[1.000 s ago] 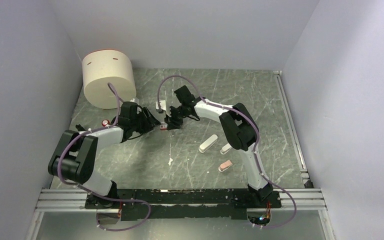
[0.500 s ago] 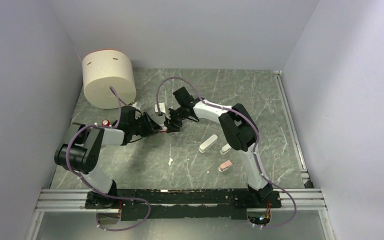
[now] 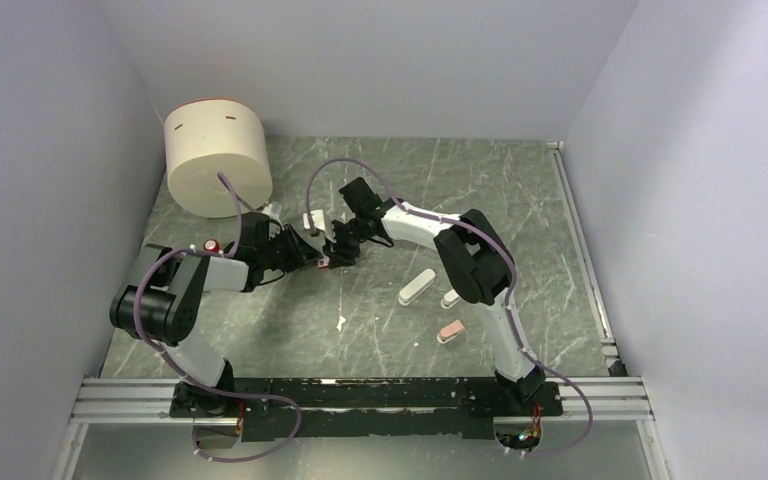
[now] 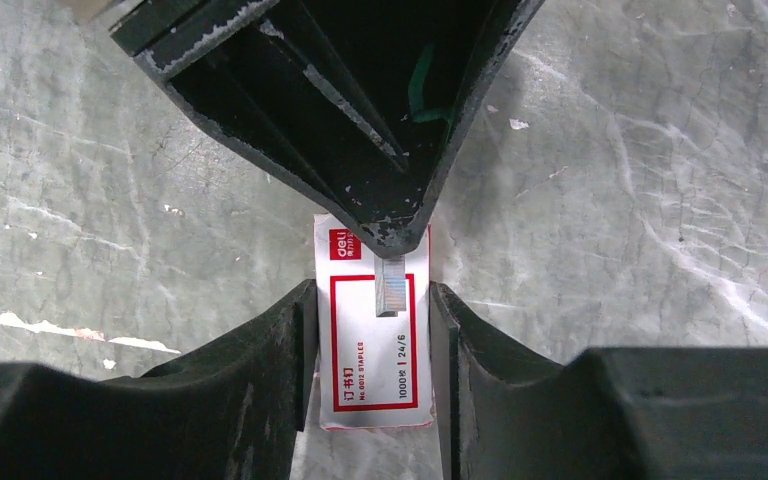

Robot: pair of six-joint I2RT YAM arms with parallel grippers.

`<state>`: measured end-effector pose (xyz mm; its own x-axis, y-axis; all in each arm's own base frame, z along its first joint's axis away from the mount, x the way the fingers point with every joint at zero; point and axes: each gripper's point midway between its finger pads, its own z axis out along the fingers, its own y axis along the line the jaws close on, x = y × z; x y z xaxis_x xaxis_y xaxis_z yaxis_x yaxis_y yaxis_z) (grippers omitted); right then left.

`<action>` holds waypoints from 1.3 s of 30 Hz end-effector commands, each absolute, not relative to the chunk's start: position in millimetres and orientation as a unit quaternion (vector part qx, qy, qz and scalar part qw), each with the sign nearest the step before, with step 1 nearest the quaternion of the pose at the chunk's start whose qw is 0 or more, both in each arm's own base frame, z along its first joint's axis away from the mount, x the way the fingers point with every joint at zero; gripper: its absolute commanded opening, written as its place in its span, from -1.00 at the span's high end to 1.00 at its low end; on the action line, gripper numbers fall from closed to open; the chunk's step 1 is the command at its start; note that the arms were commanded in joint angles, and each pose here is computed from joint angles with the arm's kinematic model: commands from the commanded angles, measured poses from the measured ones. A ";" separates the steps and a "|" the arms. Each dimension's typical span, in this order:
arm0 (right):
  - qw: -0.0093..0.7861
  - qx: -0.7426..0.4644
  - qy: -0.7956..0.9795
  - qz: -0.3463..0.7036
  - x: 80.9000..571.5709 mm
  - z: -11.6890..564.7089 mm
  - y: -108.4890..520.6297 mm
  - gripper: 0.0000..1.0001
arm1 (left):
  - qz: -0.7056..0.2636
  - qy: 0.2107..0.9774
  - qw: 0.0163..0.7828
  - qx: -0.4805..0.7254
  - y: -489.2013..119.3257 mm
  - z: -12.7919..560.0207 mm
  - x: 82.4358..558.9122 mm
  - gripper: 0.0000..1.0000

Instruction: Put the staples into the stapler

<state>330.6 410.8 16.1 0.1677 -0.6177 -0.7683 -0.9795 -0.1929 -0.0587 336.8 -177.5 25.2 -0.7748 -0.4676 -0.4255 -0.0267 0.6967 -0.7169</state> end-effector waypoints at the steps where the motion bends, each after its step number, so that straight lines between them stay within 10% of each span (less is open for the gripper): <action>1: 0.235 -0.713 0.593 0.290 314.4 -21.7 392.2 0.11 | -0.388 0.859 0.308 -0.125 -183.0 27.9 336.1 0.48; 39: 0.261 -0.702 0.570 0.339 288.1 -5.2 427.4 0.07 | -0.479 0.825 0.267 -0.137 -203.7 38.7 316.6 0.54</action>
<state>318.5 424.3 17.9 0.1573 -0.6048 -0.7807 -0.9818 -0.1810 -0.0575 317.9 -186.5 19.3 -0.8012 -0.4968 -0.3336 -0.0320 0.5922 -0.8051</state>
